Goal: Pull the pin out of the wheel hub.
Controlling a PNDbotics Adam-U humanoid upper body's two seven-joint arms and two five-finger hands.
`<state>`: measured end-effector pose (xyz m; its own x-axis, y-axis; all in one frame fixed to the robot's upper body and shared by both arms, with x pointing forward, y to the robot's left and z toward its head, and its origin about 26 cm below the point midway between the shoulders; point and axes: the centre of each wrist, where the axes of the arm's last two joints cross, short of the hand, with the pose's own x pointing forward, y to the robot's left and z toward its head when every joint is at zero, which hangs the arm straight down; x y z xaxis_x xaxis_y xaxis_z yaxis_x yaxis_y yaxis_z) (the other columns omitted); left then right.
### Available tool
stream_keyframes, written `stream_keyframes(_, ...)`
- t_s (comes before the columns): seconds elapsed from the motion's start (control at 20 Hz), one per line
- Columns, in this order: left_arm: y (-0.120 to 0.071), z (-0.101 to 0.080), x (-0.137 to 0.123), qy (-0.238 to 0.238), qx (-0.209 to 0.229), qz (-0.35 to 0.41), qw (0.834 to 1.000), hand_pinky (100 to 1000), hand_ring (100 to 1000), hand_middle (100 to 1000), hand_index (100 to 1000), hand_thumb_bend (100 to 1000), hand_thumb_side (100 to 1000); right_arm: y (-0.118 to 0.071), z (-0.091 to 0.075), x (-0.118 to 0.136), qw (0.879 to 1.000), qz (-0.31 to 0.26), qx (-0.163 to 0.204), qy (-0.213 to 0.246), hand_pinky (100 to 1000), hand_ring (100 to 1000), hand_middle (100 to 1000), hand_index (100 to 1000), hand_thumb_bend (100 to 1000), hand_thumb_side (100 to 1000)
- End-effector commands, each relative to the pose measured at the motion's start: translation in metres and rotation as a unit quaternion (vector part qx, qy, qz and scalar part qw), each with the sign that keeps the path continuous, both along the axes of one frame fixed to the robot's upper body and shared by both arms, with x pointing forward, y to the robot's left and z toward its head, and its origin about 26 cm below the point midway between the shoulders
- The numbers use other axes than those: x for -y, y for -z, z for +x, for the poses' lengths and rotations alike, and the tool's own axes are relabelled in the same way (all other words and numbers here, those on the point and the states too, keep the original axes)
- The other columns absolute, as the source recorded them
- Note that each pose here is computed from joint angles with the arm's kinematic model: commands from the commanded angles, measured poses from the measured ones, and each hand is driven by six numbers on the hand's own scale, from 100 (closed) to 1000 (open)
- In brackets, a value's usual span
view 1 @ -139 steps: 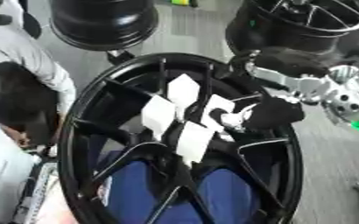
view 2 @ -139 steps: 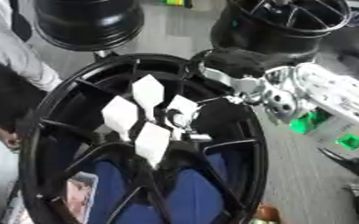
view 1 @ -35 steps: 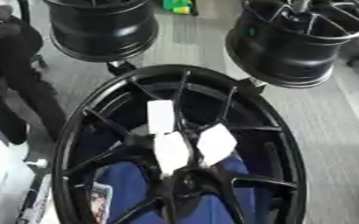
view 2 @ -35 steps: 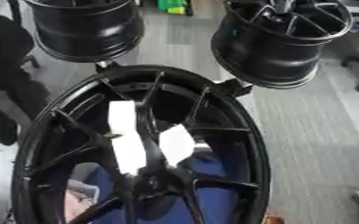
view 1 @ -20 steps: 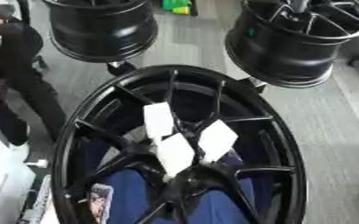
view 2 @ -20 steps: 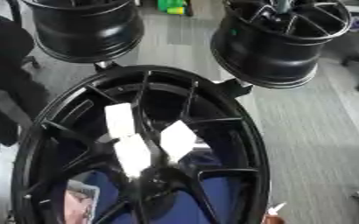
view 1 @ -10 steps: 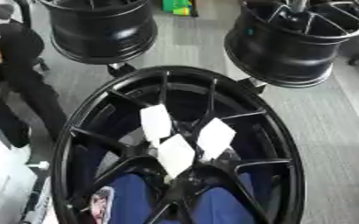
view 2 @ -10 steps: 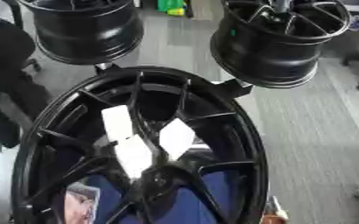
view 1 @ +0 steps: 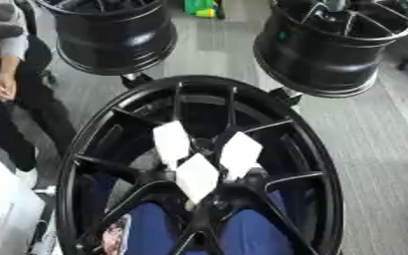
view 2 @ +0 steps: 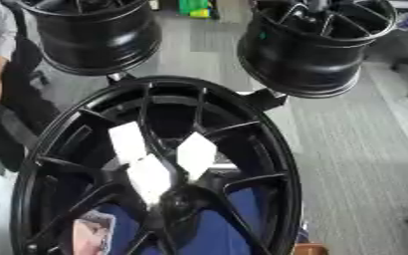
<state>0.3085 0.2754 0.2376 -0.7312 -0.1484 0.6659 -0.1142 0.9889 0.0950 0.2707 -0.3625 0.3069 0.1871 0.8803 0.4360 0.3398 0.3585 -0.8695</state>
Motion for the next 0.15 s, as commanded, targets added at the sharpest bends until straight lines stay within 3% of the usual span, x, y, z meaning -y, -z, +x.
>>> stream_keyframes(0.05,-0.0096,-0.0026,0.0008,0.002,0.017,0.010,1.000,688,737,516,804,100,712,-0.0127,-0.0027,-0.0032,1.000,-0.019,0.013,-0.013,858,780,702,771,100,124)
stream_keyframes(0.15,-0.0098,-0.0026,0.0010,0.003,0.018,0.009,1.000,687,737,516,804,100,711,-0.0129,-0.0024,-0.0038,1.000,-0.021,0.014,-0.018,858,778,700,770,100,124)
